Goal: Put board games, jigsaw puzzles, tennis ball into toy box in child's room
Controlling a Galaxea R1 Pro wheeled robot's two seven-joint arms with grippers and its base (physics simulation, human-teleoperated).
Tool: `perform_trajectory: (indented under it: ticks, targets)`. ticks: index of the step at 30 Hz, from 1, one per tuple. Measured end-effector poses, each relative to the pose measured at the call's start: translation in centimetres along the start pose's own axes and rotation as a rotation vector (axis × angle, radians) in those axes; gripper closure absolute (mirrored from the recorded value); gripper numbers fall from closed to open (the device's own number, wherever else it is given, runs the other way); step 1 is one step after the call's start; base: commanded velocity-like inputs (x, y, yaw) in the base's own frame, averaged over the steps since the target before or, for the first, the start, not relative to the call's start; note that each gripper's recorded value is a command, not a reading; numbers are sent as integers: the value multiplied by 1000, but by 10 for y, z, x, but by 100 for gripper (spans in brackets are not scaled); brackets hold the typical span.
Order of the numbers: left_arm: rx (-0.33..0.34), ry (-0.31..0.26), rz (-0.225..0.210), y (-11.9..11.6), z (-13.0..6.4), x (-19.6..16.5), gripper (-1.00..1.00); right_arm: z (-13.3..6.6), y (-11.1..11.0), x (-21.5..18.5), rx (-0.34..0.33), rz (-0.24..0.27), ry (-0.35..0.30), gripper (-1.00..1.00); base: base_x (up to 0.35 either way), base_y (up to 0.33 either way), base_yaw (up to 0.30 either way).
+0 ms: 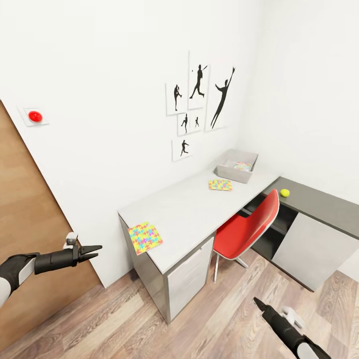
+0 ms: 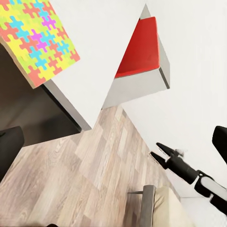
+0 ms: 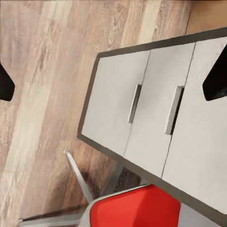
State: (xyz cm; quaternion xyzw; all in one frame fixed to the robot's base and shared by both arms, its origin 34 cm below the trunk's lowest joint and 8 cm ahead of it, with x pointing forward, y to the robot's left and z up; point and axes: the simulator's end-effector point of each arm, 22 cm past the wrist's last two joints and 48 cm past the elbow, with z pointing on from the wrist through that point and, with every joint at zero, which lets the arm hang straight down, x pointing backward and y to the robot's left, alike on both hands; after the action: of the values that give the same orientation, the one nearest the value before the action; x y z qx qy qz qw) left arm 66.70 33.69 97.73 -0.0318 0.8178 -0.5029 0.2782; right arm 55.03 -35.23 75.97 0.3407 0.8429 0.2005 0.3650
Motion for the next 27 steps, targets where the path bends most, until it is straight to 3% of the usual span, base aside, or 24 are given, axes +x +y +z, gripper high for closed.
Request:
perform_trajectory:
  ticks: [6,9,11,12,14,18,21,27]
  targets:
    - [0,-1,0,0,0,0,-100,-29,30,-14,-291,-17,38,-100,0,0,0]
    - [0,-1,0,0,0,0,-100,-40,42,-19,-380,-19,44,-100,0,0,0]
    - [0,-1,0,0,0,0,-100,-52,57,-23,-474,-22,47,-100,0,0,0]
    - [0,-1,1,0,0,0,-100,-63,73,-26,-566,-22,48,-100,0,0,0]
    - [0,-2,1,0,0,0,-100,-73,89,-27,-647,-12,56,-100,0,0,0]
    - [1,-1,2,2,2,0,-100,-85,120,-35,-766,19,77,-100,0,0,0]
    - [3,-1,2,4,5,0,-100,-93,144,-46,-839,12,75,-100,0,0,0]
    - [4,-3,4,8,8,-1,-100,-101,156,-42,-887,12,93,-100,0,0,0]
